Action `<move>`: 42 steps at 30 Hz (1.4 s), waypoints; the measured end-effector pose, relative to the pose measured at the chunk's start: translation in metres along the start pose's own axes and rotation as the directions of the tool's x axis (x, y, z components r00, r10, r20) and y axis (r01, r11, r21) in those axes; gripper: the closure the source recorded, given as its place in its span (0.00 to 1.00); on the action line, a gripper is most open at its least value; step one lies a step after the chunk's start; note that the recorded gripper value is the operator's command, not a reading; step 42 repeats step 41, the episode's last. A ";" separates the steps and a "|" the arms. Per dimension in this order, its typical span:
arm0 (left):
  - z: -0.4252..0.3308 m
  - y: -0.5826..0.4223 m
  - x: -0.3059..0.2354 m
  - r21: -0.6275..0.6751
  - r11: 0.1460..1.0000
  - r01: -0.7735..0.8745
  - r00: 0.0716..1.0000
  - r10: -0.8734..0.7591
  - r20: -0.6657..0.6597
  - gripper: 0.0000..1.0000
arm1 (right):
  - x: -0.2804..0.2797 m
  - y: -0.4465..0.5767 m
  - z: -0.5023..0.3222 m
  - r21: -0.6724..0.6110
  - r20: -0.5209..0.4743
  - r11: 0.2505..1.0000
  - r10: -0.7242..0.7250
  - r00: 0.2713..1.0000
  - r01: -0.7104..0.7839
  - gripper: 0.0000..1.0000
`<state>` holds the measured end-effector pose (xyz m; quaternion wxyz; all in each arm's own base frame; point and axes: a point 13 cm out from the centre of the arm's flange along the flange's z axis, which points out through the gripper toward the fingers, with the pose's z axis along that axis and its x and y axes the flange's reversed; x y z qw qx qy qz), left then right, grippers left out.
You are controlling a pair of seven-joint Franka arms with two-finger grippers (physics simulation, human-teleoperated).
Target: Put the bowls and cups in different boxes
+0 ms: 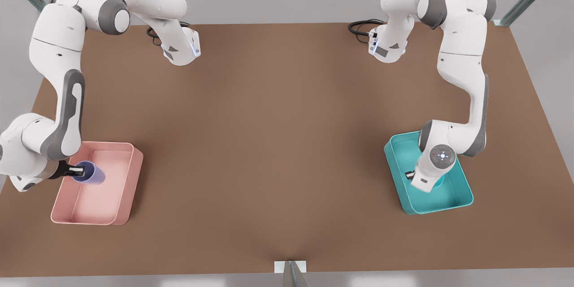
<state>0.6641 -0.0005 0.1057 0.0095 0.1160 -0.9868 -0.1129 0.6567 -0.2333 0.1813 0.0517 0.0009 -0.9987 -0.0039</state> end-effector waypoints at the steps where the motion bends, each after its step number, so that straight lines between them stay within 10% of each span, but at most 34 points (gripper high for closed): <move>1: -0.022 0.000 -0.005 0.014 1.000 0.000 1.000 -0.001 0.025 0.00 | 0.000 -0.003 0.016 -0.002 -0.017 1.000 -0.024 1.000 0.024 0.79; 9: -0.351 -0.052 0.029 0.228 0.973 -0.039 0.995 0.016 0.102 0.00 | -0.010 -0.009 0.085 -0.006 -0.043 0.983 -0.181 0.982 0.181 0.79; 10: -0.354 -0.052 0.041 0.228 0.973 -0.048 0.997 0.035 0.062 0.00 | -0.011 -0.010 0.086 -0.004 -0.040 0.981 -0.196 0.980 0.196 0.01; 25: -0.341 -0.011 0.106 0.132 0.984 -0.119 0.968 0.145 -0.206 0.00 | -0.010 -0.003 -0.017 0.014 0.025 0.942 -0.335 0.942 0.335 0.00; 30: -0.338 -0.006 0.109 0.128 0.983 -0.129 0.962 0.156 -0.223 0.00 | -0.030 0.158 -0.141 -0.031 0.105 0.877 -0.473 0.875 0.479 0.00; 42: -0.336 0.001 0.109 0.131 0.981 -0.141 0.957 0.169 -0.235 0.00 | 0.120 0.231 -0.269 -0.004 -0.030 0.951 -0.311 0.950 0.311 0.00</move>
